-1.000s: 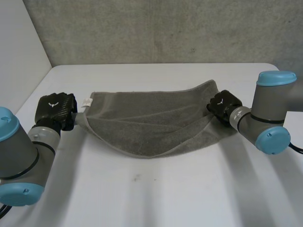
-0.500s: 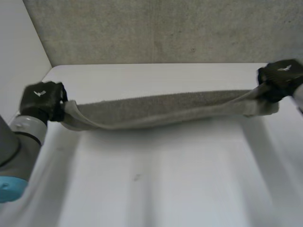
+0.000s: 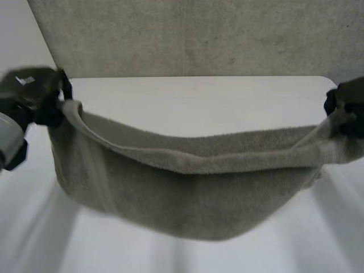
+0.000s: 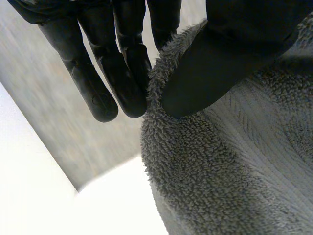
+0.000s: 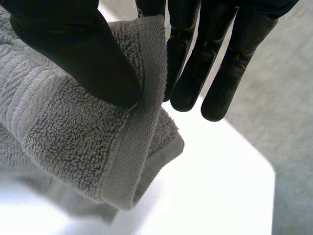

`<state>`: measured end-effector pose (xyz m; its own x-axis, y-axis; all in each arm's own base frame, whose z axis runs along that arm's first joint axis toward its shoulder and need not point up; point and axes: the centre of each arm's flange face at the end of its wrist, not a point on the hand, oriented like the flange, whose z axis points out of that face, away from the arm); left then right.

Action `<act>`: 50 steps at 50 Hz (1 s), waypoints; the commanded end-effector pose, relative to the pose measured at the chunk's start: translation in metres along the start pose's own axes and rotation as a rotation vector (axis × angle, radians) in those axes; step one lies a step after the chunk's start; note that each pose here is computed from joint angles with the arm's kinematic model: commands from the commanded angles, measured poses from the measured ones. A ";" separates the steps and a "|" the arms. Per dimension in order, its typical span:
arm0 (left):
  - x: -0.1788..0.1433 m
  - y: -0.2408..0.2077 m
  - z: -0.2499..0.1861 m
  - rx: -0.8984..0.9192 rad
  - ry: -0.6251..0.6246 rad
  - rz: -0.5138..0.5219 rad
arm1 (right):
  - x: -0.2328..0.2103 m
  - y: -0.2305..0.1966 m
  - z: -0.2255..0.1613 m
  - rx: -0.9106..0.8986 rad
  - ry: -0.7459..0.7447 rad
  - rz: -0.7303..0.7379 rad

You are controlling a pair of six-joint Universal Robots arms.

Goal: Fold the towel.

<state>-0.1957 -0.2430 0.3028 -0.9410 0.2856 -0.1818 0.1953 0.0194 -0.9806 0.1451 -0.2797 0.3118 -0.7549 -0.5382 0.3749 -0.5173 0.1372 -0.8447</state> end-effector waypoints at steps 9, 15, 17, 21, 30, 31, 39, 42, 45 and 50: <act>0.004 0.059 0.113 -0.214 0.021 0.044 | 0.003 -0.007 0.092 0.041 0.101 -0.113; -0.024 -0.041 0.142 0.097 -0.167 0.024 | 0.053 -0.096 0.091 0.567 0.403 -0.014; -0.026 -0.068 0.140 0.196 -0.176 -0.013 | 0.065 -0.115 0.082 0.704 0.456 0.013; -0.027 -0.115 0.125 0.405 -0.172 -0.150 | 0.066 -0.133 0.061 0.876 0.464 0.052; -0.012 -0.040 0.130 0.304 -0.141 -0.198 | 0.028 -0.075 0.089 0.696 0.310 0.091; -0.012 -0.040 0.130 0.304 -0.141 -0.198 | 0.028 -0.075 0.089 0.696 0.310 0.091; 0.009 0.068 0.139 0.091 -0.120 -0.190 | -0.011 0.001 0.126 0.475 0.165 0.143; 0.016 0.110 0.135 -0.016 -0.111 -0.182 | -0.030 0.036 0.134 0.369 0.112 0.175; 0.022 0.138 0.128 -0.101 -0.105 -0.178 | -0.051 0.070 0.137 0.264 0.063 0.168; 0.025 0.163 0.110 -0.196 -0.096 -0.161 | -0.070 0.097 0.126 0.165 0.019 0.091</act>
<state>-0.2244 -0.3573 0.1600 -0.9856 0.1684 -0.0171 0.0411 0.1403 -0.9892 0.2023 -0.3572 0.1862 -0.8471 -0.4698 0.2487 -0.2712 -0.0204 -0.9623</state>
